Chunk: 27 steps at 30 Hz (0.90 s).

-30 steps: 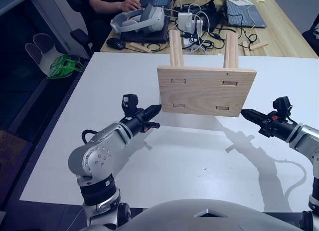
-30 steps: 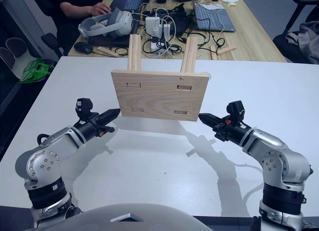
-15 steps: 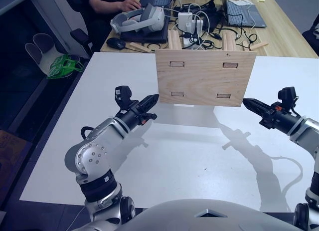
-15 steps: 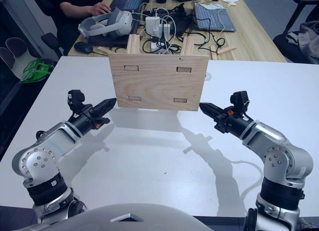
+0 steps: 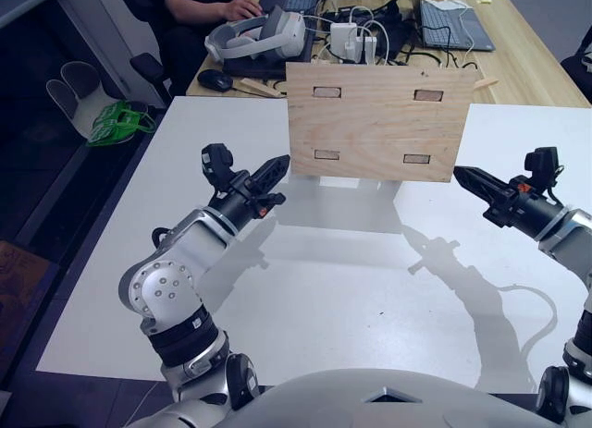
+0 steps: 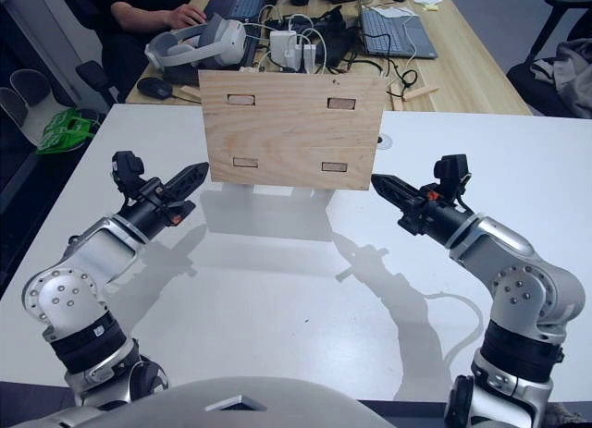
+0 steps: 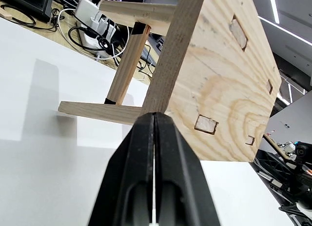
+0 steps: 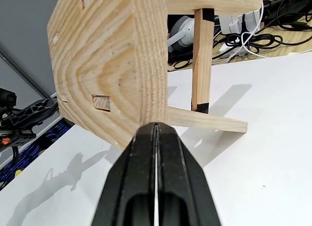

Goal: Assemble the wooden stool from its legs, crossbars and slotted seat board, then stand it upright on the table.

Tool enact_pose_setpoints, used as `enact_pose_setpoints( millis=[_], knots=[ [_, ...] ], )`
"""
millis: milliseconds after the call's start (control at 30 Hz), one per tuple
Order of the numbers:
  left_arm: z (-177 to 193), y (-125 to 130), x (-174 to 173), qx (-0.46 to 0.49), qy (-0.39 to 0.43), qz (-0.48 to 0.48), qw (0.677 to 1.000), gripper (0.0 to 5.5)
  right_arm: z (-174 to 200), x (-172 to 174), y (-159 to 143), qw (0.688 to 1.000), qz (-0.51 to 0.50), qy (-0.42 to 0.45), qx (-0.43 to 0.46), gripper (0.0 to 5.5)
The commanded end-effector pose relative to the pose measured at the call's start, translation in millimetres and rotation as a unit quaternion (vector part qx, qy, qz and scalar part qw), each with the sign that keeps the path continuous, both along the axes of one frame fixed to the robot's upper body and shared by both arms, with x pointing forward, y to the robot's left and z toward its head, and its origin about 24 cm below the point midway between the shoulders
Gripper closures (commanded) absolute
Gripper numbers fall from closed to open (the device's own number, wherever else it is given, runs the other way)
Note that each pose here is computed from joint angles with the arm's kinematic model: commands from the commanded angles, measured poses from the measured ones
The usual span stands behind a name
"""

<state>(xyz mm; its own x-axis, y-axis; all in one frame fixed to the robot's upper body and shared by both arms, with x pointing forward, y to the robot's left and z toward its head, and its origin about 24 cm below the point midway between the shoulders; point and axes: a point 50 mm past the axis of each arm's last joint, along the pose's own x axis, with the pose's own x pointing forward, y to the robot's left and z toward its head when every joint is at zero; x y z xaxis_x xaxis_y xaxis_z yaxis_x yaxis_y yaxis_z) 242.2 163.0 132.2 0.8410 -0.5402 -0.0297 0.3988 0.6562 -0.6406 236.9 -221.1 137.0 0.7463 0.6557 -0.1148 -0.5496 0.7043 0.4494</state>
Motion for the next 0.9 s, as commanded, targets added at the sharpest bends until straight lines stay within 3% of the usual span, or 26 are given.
enact_pose_setpoints(
  millis=[33, 900],
  knots=[
    [29, -44, -3, -0.076, -0.064, -0.147, 0.984, 5.46, 22, -3, 42, 0.988, 0.131, -0.046, 0.063, 5.5],
    [43, -44, -2, -0.101, -0.07, -0.138, 0.983, 5.46, 43, 4, 43, 0.984, 0.114, -0.065, 0.124, 5.5]
  ],
)
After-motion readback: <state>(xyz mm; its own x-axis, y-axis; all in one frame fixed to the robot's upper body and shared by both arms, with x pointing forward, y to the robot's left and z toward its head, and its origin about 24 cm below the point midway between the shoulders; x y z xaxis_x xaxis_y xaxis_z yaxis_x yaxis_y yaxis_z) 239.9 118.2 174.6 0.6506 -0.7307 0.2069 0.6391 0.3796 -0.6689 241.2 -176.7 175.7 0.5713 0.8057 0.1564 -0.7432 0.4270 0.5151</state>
